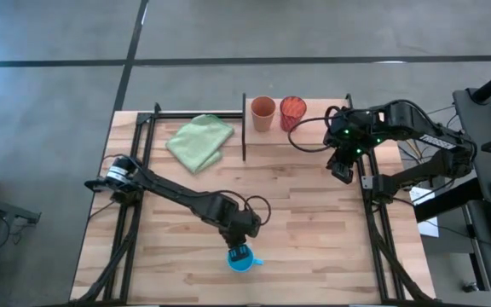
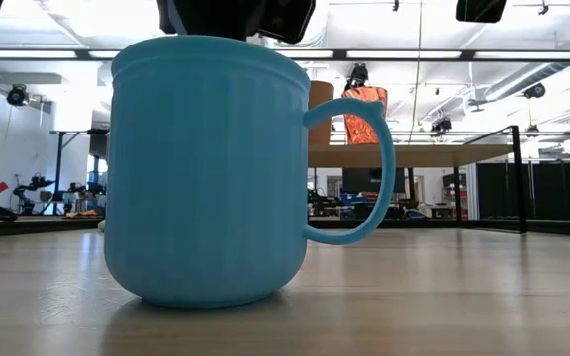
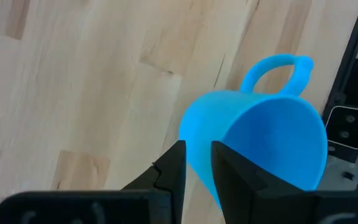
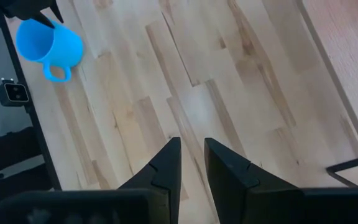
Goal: Stack small to large cups/mugs on shelf
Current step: Put the blue mug on the shelf
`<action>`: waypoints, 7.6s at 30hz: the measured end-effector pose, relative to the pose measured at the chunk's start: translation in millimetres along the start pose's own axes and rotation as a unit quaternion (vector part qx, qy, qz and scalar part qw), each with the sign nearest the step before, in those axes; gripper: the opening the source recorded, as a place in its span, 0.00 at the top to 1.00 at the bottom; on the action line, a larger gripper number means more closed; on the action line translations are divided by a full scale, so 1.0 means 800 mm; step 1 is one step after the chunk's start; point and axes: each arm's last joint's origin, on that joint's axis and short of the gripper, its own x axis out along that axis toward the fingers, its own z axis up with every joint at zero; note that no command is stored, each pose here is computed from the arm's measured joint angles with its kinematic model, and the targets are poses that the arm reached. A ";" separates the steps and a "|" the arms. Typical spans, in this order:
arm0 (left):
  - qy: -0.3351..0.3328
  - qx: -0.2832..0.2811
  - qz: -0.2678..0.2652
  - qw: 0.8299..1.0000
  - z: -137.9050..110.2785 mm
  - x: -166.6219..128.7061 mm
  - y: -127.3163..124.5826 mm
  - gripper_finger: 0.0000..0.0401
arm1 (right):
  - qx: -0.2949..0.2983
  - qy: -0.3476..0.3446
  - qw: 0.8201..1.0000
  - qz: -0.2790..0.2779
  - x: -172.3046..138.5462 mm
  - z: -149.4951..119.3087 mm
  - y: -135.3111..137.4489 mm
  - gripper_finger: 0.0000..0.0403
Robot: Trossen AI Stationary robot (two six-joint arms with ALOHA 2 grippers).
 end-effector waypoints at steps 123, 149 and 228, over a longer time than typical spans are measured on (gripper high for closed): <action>-0.304 0.030 0.096 0.947 0.154 -0.190 0.155 1.00 | -0.117 -0.164 0.979 -0.033 0.077 0.017 -0.011 0.84; -0.305 0.027 0.106 0.946 0.154 -0.189 0.158 1.00 | -0.101 -0.165 0.981 0.014 0.070 0.014 -0.007 0.84; -0.436 0.053 0.099 0.893 0.144 -0.293 0.148 0.75 | 0.159 -0.228 0.907 -0.317 0.030 -0.042 -0.044 0.87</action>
